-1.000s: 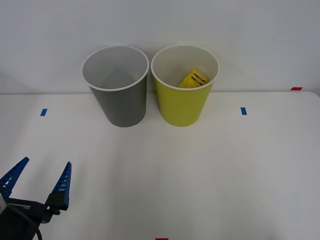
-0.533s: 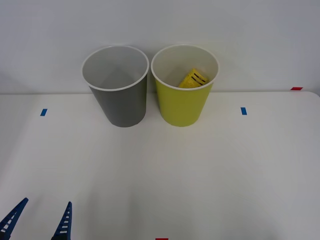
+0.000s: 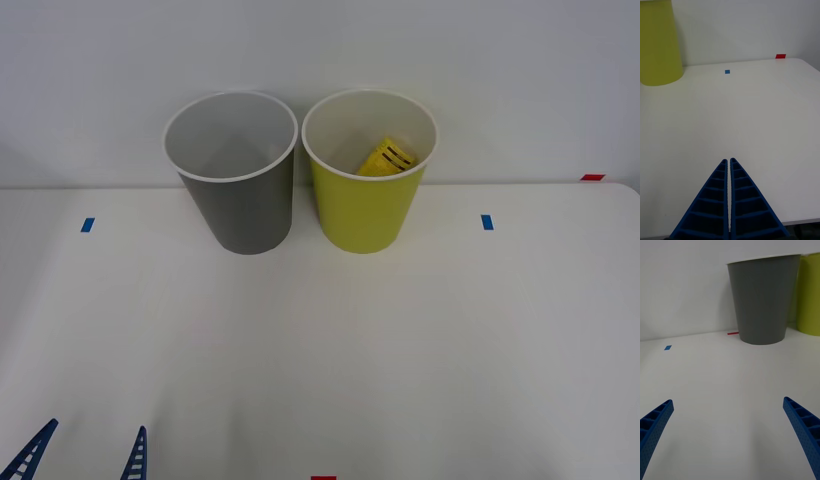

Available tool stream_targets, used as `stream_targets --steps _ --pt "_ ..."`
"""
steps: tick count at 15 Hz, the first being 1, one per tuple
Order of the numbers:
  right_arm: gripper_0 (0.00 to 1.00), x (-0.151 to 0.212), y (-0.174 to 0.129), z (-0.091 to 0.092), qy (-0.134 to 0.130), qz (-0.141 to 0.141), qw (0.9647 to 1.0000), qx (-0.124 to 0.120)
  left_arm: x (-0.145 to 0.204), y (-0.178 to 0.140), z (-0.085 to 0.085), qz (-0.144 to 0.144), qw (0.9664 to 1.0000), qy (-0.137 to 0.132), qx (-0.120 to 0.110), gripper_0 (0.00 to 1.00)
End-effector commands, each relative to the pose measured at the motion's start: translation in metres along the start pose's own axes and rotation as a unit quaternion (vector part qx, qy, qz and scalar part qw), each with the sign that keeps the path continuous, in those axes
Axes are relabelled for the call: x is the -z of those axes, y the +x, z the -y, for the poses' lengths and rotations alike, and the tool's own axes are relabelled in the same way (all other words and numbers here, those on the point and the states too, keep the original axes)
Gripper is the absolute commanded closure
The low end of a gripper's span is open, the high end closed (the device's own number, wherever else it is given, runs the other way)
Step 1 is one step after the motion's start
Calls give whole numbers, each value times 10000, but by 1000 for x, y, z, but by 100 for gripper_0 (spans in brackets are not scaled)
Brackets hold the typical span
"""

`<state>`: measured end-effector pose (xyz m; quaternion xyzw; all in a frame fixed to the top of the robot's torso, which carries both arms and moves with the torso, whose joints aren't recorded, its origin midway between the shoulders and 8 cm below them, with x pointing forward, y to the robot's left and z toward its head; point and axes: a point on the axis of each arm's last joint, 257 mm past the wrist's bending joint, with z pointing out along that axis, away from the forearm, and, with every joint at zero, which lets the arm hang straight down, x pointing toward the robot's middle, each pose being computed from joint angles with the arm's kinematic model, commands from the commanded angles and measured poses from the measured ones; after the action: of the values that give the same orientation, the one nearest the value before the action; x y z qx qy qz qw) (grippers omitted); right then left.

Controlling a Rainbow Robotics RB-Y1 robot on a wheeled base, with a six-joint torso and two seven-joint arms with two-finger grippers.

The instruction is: Put cans in the gray bin and PET bottles in the light green bin.

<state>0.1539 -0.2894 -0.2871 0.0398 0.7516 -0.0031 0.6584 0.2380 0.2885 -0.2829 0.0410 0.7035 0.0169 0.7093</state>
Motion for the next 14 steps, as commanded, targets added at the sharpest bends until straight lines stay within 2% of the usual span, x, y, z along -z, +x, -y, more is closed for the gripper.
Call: stream_targets --steps 1,8,14 --pt "100 0 0 0 0 0 10000 0 8 1 0 -39 10000 -15 -11 0" --pt "100 0 0 0 0 0 10000 0 42 -6 0 16 9999 -152 42 0" --pt "100 0 0 0 0 0 10000 0 48 -2 0 -51 9999 -157 15 0"
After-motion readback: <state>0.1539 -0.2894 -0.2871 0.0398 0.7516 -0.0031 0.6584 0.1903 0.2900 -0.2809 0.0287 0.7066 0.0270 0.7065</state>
